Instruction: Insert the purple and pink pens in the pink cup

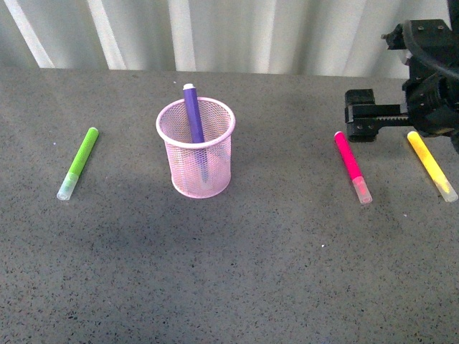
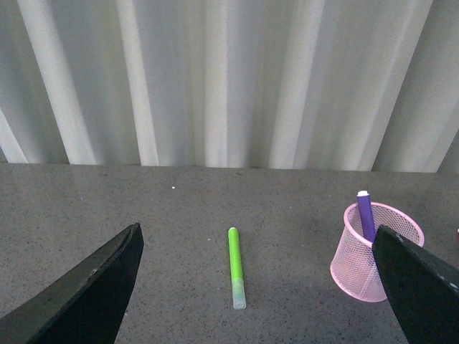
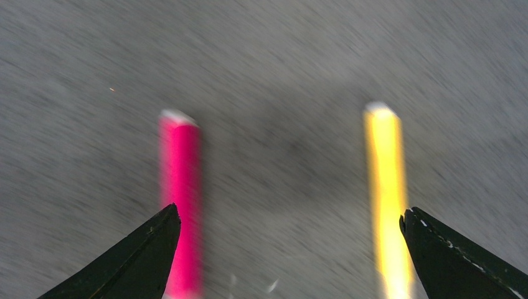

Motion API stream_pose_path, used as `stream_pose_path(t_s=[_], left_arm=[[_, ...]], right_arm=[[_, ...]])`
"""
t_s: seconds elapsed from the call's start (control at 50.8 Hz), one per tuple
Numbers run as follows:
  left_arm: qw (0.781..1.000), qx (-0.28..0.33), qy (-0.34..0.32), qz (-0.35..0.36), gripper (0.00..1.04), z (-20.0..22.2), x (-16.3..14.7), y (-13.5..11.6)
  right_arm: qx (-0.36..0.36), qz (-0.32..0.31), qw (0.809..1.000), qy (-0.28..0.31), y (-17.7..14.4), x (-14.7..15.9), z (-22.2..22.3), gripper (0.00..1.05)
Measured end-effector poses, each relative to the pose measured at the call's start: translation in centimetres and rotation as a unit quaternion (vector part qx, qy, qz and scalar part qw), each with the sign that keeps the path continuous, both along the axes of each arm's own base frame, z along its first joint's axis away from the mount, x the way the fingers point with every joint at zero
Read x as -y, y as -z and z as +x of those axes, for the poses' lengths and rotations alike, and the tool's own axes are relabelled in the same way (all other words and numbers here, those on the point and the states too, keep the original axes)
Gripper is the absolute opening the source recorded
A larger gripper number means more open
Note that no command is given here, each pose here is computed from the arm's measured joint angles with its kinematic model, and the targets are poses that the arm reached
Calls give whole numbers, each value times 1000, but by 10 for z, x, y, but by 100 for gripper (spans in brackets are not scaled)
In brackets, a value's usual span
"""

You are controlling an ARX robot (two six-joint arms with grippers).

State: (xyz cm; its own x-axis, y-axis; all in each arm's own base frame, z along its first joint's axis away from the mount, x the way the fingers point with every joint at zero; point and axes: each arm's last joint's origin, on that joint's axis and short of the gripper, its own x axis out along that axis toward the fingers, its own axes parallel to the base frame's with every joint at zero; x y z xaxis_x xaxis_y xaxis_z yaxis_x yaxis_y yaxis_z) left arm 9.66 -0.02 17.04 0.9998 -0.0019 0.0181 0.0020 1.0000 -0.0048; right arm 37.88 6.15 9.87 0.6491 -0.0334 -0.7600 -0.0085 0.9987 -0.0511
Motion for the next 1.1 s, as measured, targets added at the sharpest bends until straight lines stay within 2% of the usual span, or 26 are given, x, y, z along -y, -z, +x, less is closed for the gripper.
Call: stream_pose_path(t_s=[0.295, 0.59, 0.767, 0.925, 1.023, 1.102], left_arm=[[1000, 0, 0, 0, 98, 0, 0, 0], [1000, 0, 0, 0, 98, 0, 0, 0], [1000, 0, 0, 0, 98, 0, 0, 0], [1000, 0, 0, 0, 98, 0, 0, 0], [1000, 0, 0, 0, 98, 0, 0, 0], [1000, 0, 0, 0, 98, 0, 0, 0]], right_arm=[[-36, 19, 999, 15, 28, -16, 21, 98], [-40, 29, 999, 14, 35, -33, 33, 96], [-45, 32, 998, -3, 39, -47, 29, 63], [-47, 35, 998, -4, 42, -50, 26, 44], [-47, 40, 998, 2, 44, -49, 23, 26], [-48, 42, 998, 6, 44, -47, 21, 18]])
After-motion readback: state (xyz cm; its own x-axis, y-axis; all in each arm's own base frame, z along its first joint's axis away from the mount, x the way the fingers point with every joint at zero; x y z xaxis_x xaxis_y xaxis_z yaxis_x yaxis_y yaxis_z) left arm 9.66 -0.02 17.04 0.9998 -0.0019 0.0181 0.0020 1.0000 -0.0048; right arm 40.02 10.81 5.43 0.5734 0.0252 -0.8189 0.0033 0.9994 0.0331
